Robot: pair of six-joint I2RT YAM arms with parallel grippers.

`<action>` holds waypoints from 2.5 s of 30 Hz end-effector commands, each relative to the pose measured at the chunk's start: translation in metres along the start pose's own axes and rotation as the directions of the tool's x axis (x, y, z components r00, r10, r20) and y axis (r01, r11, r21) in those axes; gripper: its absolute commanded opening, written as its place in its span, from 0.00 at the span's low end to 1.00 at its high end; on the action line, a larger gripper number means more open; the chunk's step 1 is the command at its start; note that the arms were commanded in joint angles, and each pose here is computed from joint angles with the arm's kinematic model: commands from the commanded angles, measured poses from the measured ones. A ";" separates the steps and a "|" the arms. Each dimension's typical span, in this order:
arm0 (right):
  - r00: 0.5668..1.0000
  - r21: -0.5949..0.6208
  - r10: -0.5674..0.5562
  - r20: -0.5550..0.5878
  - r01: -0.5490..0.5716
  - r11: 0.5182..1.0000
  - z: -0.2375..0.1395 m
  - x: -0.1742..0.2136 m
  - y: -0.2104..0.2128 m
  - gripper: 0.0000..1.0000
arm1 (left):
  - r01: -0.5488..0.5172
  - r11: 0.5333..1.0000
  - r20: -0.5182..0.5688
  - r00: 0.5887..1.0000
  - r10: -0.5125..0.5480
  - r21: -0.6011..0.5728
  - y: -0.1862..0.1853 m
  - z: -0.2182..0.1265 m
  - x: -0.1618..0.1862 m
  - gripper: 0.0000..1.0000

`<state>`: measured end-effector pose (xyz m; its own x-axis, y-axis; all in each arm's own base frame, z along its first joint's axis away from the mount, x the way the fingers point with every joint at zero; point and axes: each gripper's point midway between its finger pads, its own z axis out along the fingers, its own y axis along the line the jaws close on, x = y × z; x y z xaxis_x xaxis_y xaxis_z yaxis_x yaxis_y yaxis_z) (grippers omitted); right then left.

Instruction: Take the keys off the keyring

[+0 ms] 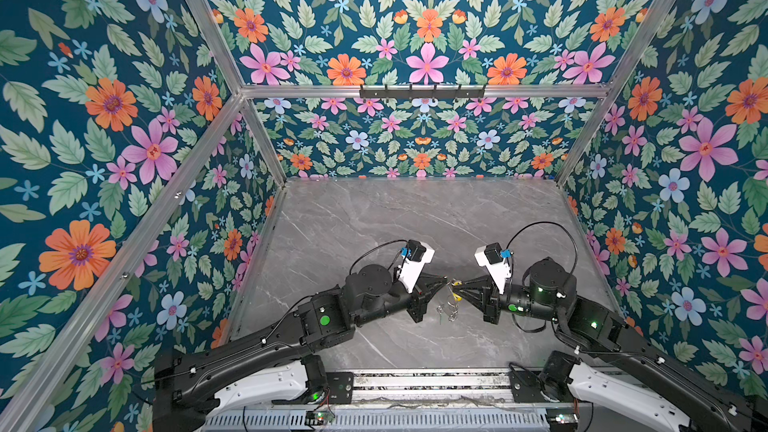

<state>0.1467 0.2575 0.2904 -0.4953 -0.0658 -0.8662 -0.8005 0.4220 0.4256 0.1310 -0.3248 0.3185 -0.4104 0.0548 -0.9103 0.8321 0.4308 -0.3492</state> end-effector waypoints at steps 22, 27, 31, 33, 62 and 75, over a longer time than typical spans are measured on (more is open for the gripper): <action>0.999 0.121 -0.045 0.028 0.041 0.992 -0.003 -0.015 -0.016 0.00 | -0.023 0.995 -0.002 1.000 0.023 -0.097 0.019 0.006 0.006 0.00; 0.998 0.125 -0.055 -0.003 0.055 0.991 -0.001 -0.015 -0.016 0.00 | -0.025 0.996 -0.016 1.000 0.023 -0.087 0.018 0.005 0.009 0.00; 0.996 0.135 -0.065 -0.057 0.072 0.988 0.001 -0.014 -0.016 0.00 | -0.028 0.994 -0.036 0.999 0.025 -0.106 0.021 0.006 0.014 0.00; 0.995 0.133 -0.067 -0.071 0.076 0.988 0.001 -0.015 -0.015 0.00 | -0.032 0.993 -0.045 0.999 0.027 -0.116 0.024 0.007 0.016 0.00; 0.917 0.078 -0.279 -0.286 0.312 0.947 -0.005 -0.042 0.011 0.00 | -0.104 0.985 -0.020 0.994 0.108 0.137 -0.011 0.000 0.035 0.00; 0.846 0.012 -0.421 -0.328 0.449 0.893 -0.003 -0.051 0.036 0.00 | -0.127 0.973 0.002 0.992 0.129 0.193 -0.022 0.000 0.032 0.00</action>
<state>0.1334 0.2630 0.3277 -0.2571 -0.5832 -0.7706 -0.9312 0.3627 0.0361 0.1057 -0.3328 0.3124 -0.2872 0.0419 -0.9569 0.9297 0.2526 -0.2680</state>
